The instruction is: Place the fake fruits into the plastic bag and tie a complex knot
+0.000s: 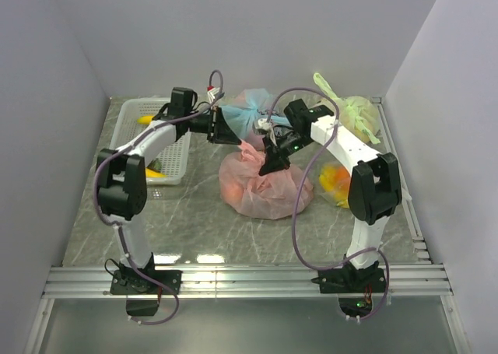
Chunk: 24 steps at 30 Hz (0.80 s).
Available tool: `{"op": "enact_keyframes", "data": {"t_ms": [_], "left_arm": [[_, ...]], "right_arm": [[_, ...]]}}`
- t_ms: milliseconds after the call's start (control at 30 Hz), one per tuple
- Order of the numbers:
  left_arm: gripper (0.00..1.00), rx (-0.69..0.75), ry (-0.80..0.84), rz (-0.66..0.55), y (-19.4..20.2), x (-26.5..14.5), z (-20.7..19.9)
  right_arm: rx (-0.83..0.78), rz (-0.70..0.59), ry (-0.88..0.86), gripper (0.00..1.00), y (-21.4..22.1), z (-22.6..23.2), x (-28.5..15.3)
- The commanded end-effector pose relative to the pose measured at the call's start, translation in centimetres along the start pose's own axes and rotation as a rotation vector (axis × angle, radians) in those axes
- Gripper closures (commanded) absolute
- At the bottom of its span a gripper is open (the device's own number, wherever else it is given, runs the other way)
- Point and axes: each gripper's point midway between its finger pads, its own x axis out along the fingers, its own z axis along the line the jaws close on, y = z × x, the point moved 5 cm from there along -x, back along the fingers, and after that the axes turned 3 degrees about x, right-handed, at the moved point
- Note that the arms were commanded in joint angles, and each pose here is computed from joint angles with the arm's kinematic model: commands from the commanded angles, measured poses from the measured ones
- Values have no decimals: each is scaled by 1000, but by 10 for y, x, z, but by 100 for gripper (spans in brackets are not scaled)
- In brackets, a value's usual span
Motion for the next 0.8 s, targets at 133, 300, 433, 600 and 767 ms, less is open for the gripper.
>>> {"op": "enact_keyframes", "data": {"t_ms": [133, 300, 433, 600, 767], "left_arm": [[100, 273, -259, -237, 6, -48, -31], [100, 350, -239, -144, 36, -26, -41], [100, 386, -201, -51, 62, 4, -47], [100, 422, -144, 33, 96, 42, -51], [100, 486, -146, 97, 116, 69, -50]], "right_arm": [[656, -272, -244, 100, -5, 28, -22], [835, -394, -332, 100, -3, 22, -21], [876, -394, -341, 100, -1, 17, -20], [912, -378, -315, 100, 7, 3, -22], [1033, -311, -252, 100, 11, -4, -22]]}}
